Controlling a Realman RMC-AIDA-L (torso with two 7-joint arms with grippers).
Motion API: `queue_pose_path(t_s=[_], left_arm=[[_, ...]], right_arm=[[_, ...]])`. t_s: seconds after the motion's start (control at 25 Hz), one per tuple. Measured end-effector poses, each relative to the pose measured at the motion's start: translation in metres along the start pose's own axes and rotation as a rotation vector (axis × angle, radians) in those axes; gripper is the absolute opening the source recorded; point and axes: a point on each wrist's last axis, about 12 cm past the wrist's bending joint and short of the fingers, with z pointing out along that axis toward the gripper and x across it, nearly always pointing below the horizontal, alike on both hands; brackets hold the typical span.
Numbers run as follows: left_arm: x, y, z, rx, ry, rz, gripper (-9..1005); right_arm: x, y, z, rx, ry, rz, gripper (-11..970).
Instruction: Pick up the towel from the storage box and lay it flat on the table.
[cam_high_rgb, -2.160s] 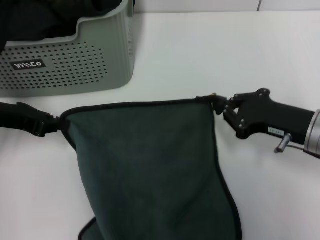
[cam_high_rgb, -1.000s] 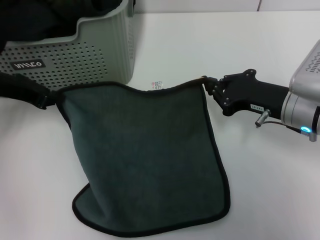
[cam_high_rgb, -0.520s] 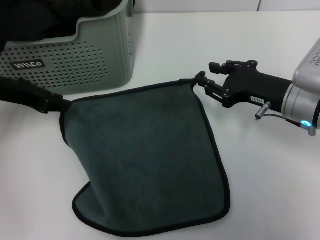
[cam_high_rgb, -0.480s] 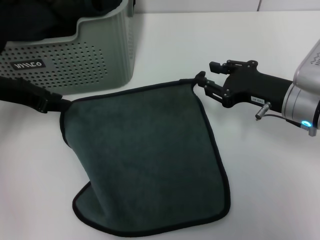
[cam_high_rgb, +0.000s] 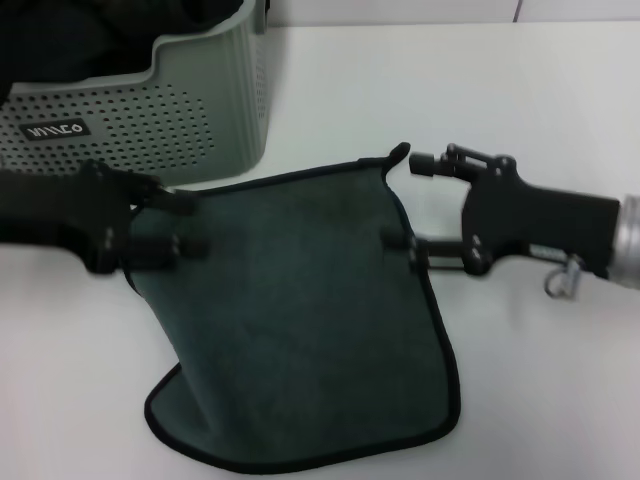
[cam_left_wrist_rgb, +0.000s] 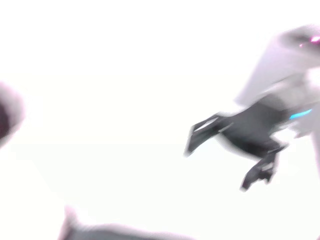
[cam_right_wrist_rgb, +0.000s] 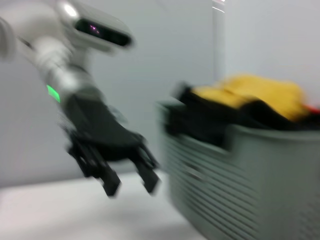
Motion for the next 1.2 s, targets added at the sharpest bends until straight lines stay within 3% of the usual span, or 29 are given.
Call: queue_pose_path(t_s=[0.12,0.24,0.56,0.8,1.2], left_arm=[[0.02,-0.021,0.0,0.091,-0.201,0.114,538],[0.032,-0.027,-0.001,0.11,-0.339,0.118,544],[0.037,-0.026,-0.007,0.139,-0.36,0.123,548],[0.042,-0.026,-0.005,0.122,-0.377,0.267,552],[0.041,-0.022,-0.018,0.125,-0.34,0.265,557]], right_arm=[[-0.005,0.008,-0.008,-0.151,-0.079,0.001,762],[-0.009,0.012,-0.009,-0.246,-0.117,0.014,869],[-0.017,0.008,0.013,-0.334,-0.103,0.028,869],[-0.015,0.008,0.022,-0.343,-0.089,0.028,869],[-0.023,0.006,0.038,-0.362,-0.085,0.006,869]])
